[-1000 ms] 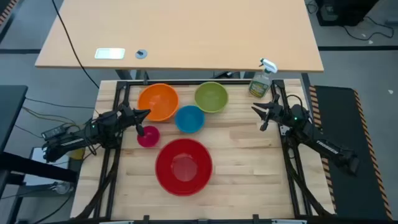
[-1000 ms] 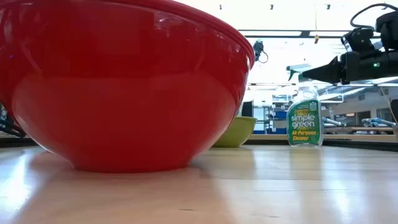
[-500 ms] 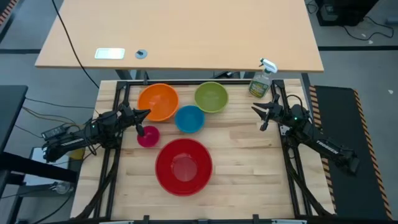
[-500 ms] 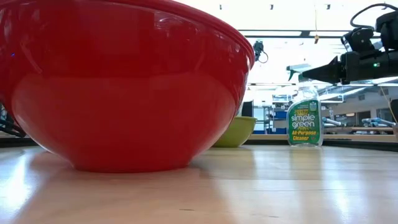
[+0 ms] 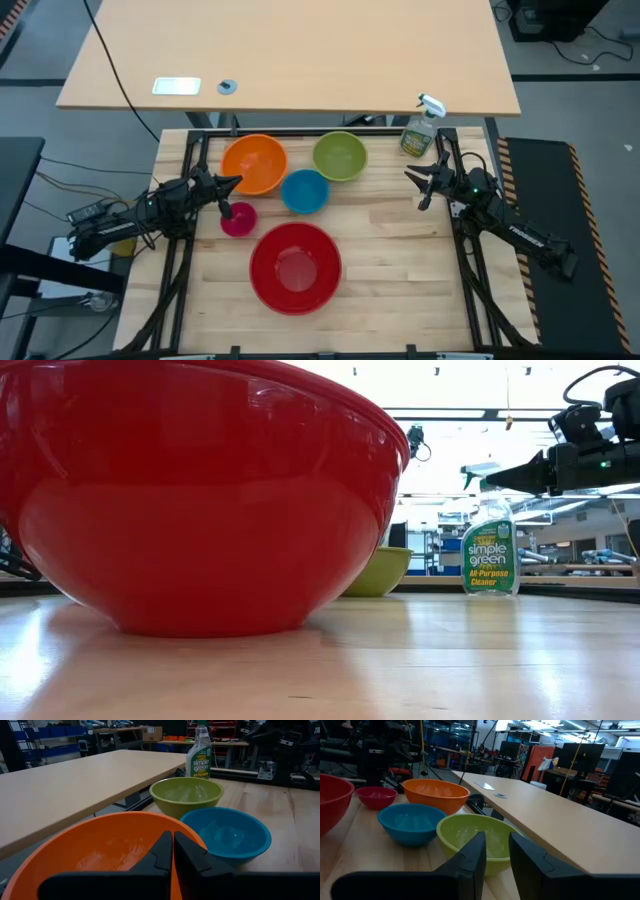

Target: Nest bowls inside each other

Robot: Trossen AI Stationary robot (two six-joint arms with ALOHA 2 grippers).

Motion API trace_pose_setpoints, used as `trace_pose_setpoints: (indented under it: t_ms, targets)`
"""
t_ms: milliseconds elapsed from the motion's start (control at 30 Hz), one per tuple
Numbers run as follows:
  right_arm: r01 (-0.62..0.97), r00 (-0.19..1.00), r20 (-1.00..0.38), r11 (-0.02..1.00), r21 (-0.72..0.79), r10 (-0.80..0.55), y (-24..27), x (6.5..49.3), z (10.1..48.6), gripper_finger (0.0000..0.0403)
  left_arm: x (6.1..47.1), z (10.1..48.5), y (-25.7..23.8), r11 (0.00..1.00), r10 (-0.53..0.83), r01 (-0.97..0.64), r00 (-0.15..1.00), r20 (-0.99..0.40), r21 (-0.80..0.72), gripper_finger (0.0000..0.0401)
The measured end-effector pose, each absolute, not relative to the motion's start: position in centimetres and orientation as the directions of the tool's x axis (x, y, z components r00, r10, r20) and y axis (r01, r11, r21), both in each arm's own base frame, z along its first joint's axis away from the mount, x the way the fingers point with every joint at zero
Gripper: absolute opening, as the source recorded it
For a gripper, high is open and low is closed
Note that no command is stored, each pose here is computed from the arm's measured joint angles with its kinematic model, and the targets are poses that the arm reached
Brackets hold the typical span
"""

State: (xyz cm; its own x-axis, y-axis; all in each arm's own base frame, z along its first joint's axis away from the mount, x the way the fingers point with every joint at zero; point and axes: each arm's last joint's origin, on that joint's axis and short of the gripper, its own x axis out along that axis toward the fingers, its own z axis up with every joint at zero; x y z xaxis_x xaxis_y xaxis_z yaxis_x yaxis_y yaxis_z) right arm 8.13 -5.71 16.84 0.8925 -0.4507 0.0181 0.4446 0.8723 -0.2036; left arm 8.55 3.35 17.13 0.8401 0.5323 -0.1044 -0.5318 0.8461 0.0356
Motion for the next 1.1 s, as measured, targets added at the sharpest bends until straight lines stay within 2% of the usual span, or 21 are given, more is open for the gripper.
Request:
trace_pose_setpoints:
  t_ms: [600, 733, 833, 967, 1100]
  targets:
    - [0.445, 0.892, 0.018, 0.872, -0.204, -0.451, -5.7, 8.1, 16.8, 0.0094, 8.6, 17.2, 3.4, 0.846, 0.533, -0.532, 0.84, -0.099, 0.04, 0.002]
    - [0.446, 0.894, 0.041, 0.874, -0.193, -0.447, -5.7, 8.1, 17.1, 0.0094, 8.6, 17.8, 3.4, 0.843, 0.534, -0.535, 0.845, -0.027, -0.054, 0.002]
    - [0.413, 0.907, 0.106, 0.91, -0.046, -0.406, -5.5, 8.2, 17.7, 0.0094, 8.6, 18.8, 3.4, 0.83, 0.533, -0.504, 0.843, 0.075, -0.238, 0.002]
    - [0.328, 0.892, 0.242, 0.914, 0.24, -0.383, -5.3, 8.0, 19.0, 0.0094, 8.5, 19.7, 3.3, 0.774, 0.53, -0.393, 0.832, 0.166, -0.497, 0.002]
    - [0.219, 0.838, 0.397, 0.896, 0.386, -0.375, -5.1, 7.6, 20.6, 0.0094, 8.4, 20.3, 3.3, 0.731, 0.526, -0.3, 0.82, 0.226, -0.613, 0.002]
